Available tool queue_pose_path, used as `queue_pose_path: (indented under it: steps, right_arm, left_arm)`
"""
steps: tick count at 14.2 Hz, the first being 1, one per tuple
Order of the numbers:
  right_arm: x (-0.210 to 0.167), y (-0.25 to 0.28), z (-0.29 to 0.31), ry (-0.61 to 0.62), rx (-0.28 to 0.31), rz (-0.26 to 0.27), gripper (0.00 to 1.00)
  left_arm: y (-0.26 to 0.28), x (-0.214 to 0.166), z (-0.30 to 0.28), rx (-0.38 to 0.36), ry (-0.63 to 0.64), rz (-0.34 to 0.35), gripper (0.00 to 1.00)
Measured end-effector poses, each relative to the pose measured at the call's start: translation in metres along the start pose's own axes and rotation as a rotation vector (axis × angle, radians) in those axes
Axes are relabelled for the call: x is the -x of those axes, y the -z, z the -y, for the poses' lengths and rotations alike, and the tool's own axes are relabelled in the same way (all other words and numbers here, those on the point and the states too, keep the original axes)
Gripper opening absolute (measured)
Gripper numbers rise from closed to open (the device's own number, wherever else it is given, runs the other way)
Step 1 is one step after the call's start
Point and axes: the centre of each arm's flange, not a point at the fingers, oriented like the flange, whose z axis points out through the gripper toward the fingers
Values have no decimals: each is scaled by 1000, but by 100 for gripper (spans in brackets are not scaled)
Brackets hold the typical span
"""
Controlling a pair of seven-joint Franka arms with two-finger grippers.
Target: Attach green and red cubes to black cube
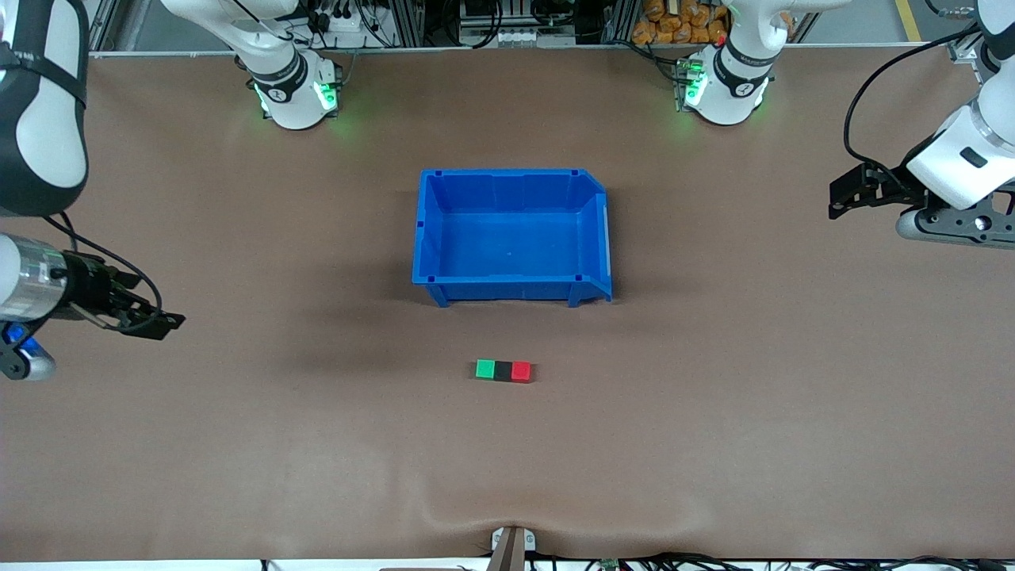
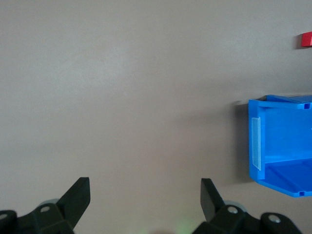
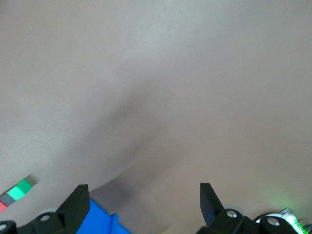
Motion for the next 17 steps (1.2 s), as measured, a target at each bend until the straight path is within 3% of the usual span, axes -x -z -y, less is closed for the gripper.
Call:
queue_pose_path:
  steps: [5,11,17]
  right_arm:
    - [19,34,-19,173,13,-27,100]
    - [37,70,-60,299,20,-13,100]
    - [83,111,-85,428,0,-59,100]
  left_arm:
    - [0,0,0,0,0,0,100]
    - [0,0,1,0,1,1,100]
    - [-1,0,1,0,1,2,100]
